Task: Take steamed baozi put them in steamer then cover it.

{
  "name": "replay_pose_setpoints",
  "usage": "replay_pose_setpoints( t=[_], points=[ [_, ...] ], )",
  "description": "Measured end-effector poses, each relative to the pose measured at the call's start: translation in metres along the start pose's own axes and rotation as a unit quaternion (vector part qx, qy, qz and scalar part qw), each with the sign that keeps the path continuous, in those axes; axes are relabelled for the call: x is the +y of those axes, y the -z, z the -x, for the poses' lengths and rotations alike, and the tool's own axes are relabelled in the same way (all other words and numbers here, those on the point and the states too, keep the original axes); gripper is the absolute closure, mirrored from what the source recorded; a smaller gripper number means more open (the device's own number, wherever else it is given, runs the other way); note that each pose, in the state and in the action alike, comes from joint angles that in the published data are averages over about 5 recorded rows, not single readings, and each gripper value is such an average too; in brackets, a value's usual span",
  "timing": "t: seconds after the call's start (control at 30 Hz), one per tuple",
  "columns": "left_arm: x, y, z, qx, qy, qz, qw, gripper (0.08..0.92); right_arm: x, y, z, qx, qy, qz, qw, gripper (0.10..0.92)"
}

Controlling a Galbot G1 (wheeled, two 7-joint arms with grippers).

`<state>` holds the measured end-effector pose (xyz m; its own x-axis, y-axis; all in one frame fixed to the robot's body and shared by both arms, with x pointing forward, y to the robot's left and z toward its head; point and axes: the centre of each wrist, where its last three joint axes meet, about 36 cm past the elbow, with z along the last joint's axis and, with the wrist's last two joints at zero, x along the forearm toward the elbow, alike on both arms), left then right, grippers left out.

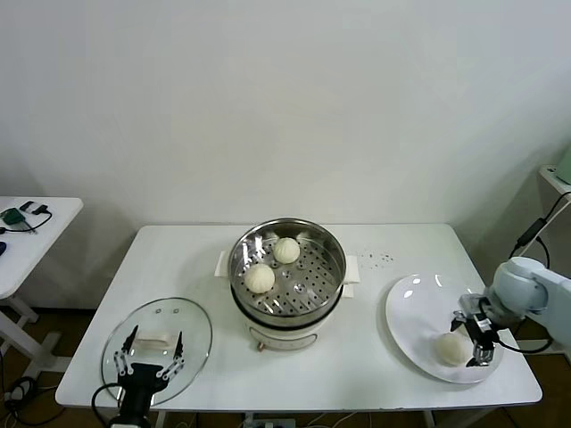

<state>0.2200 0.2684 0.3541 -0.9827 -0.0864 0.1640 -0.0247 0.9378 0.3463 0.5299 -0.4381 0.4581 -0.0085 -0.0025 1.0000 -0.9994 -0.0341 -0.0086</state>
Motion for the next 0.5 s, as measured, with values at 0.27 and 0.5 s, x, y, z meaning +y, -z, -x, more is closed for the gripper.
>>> replay_pose_setpoints(
  t=[0.27,0.5],
  points=[
    [0.0002,-0.0003,0.0022,0.000,0.002,0.000,1.000,0.177,-0.0027,0.0059,0.0061,-0.002,0.003,-0.006,1.000,0.211],
    [-0.0023,-0.0006,0.0029,0.000,-0.001,-0.001,1.000,0.177,-0.0043,0.0065,0.0038,-0.003,0.003,-0.007,1.000,0.334]
  ],
)
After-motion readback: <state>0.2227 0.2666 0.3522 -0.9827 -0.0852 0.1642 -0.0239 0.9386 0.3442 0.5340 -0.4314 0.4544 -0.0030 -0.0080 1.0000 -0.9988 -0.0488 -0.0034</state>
